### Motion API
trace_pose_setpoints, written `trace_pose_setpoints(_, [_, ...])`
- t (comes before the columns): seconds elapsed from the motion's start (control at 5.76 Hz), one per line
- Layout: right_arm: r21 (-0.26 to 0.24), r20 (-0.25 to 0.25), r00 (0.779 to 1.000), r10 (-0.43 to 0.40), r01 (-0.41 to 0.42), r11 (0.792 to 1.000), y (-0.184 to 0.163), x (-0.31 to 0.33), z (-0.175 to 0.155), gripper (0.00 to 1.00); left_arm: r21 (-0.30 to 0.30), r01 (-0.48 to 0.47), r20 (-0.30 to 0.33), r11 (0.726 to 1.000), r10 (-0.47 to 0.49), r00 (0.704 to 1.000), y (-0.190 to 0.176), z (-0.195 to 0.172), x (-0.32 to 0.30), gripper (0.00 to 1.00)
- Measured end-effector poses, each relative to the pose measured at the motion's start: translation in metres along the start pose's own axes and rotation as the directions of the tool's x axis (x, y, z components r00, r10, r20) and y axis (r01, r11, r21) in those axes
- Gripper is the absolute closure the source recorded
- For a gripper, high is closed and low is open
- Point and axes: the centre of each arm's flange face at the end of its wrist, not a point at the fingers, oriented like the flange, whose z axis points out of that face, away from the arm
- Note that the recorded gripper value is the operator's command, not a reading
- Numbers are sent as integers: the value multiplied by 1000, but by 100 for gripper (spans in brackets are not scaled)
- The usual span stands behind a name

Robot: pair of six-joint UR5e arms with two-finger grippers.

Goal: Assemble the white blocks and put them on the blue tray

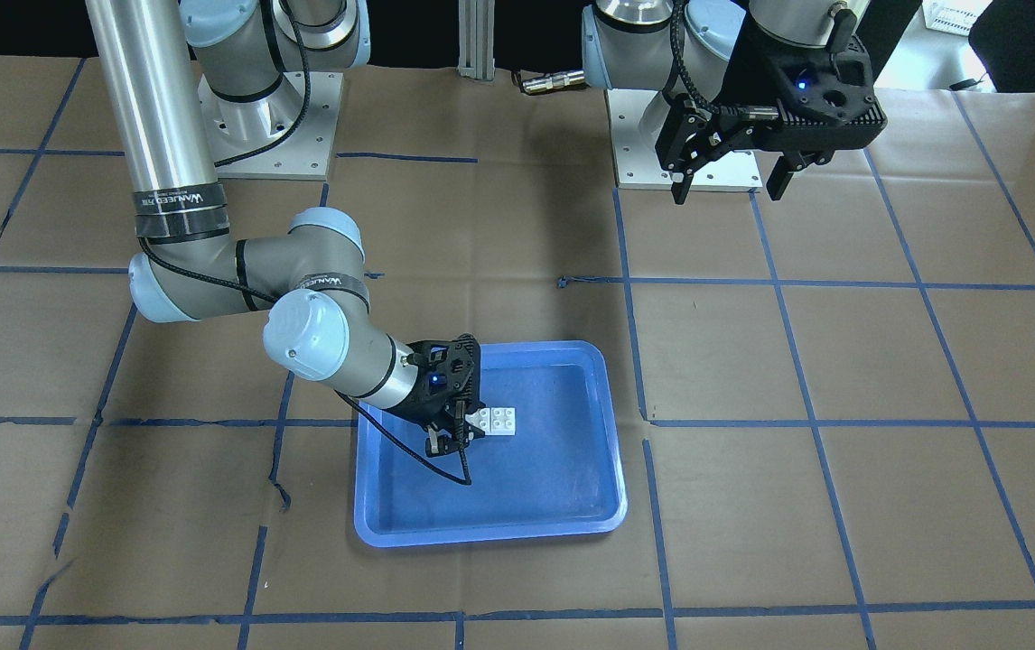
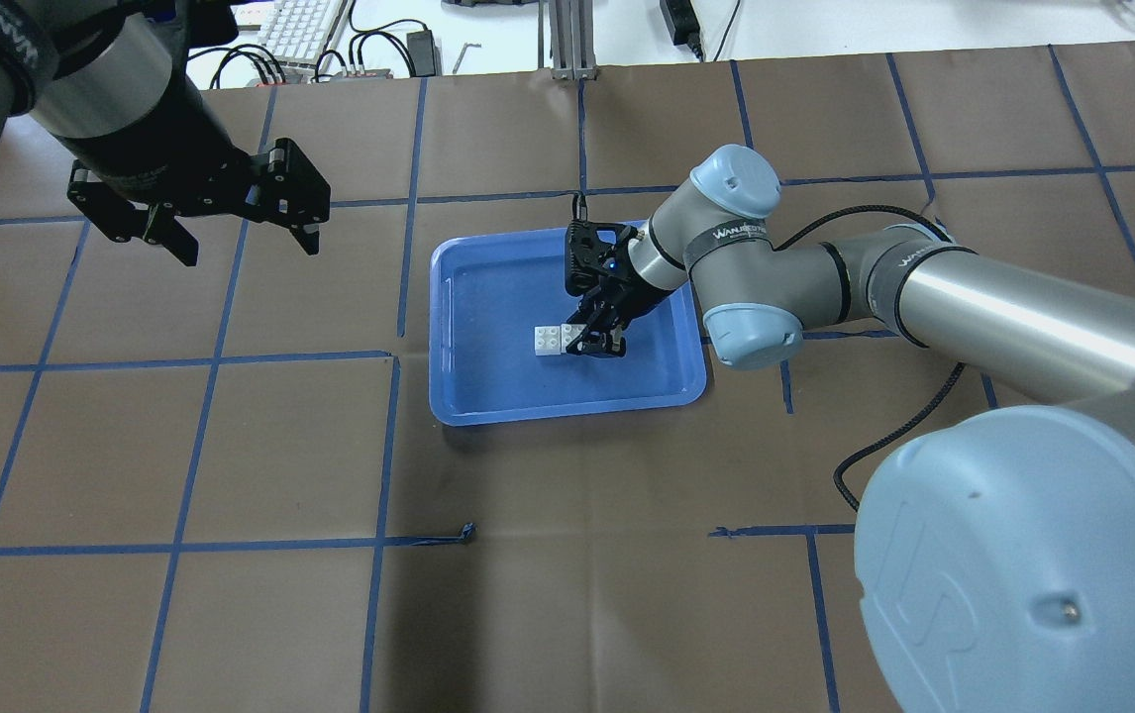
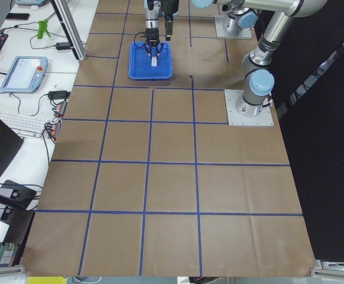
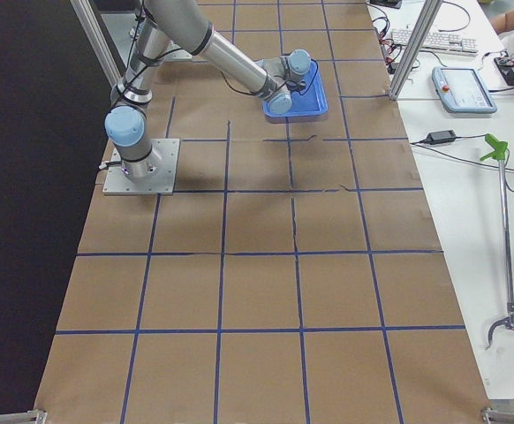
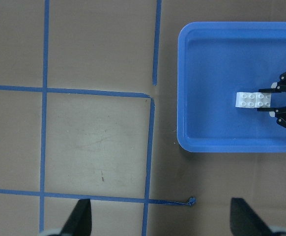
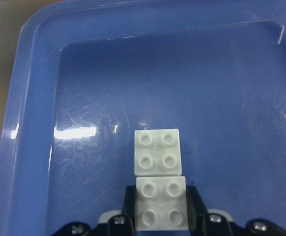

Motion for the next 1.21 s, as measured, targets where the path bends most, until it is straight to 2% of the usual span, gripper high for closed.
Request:
trace_pose_setpoints(0.52, [0, 1, 1000, 16, -16, 1000, -1, 0, 0, 74, 2, 1, 2, 1000, -1, 1000, 1, -1, -1, 1])
trace_pose_setpoints(1.04, [2, 1, 1000, 18, -18, 1000, -1, 0, 0, 54, 2, 1, 2, 1000, -1, 1000, 1, -1, -1, 1])
trace_pose_setpoints(1.21, [4, 2, 1000, 18, -18, 1000, -1, -1, 0, 52, 2, 1, 1, 1000, -1, 1000, 1, -1, 0, 1])
